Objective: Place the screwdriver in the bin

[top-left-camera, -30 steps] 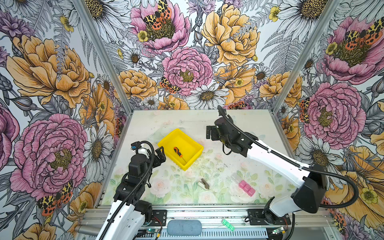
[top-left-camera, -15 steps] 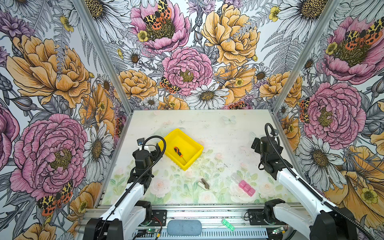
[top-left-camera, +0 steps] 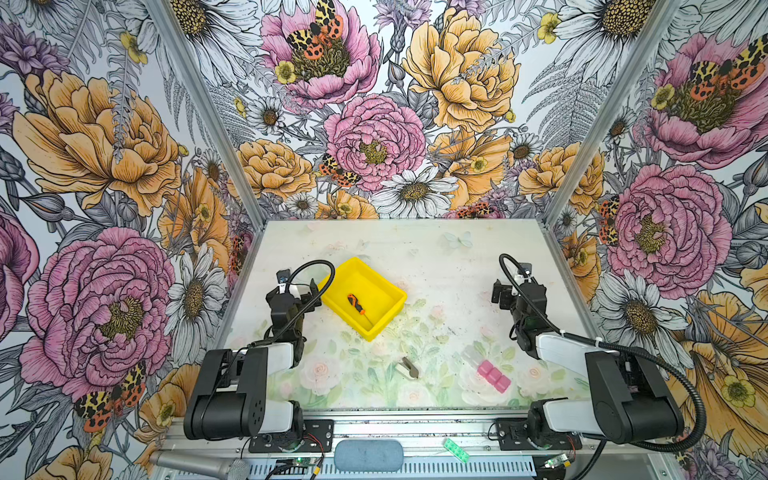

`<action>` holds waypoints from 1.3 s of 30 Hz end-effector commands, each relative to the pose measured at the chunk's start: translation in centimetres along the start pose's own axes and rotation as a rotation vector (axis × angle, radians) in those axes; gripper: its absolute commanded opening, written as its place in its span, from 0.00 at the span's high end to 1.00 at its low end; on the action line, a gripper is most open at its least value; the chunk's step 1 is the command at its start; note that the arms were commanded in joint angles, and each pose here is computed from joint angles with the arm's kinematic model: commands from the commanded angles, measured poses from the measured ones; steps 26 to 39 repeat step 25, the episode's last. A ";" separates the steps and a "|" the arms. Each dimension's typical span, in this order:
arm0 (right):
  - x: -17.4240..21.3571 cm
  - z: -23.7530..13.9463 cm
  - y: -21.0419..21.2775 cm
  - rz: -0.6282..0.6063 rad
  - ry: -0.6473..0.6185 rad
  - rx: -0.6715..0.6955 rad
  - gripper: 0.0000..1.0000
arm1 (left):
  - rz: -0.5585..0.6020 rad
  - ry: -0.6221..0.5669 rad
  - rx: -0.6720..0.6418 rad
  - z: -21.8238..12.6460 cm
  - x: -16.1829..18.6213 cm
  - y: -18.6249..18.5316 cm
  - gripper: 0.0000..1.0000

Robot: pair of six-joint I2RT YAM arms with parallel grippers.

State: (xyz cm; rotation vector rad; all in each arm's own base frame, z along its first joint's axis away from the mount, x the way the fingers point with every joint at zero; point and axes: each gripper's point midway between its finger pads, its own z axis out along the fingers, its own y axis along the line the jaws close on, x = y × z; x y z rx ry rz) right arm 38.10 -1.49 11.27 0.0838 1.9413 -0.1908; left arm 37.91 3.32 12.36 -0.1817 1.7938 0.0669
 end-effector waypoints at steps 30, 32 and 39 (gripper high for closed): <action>-0.9 1.7 0.1 0.039 -0.113 -0.091 0.00 | 0.038 -0.038 0.045 2.2 -0.9 -2.0 0.01; -0.9 1.7 0.1 0.039 -0.113 -0.091 0.00 | 0.038 -0.038 0.045 2.2 -0.9 -2.0 0.01; -0.9 1.7 0.1 0.039 -0.113 -0.091 0.00 | 0.038 -0.038 0.045 2.2 -0.9 -2.0 0.01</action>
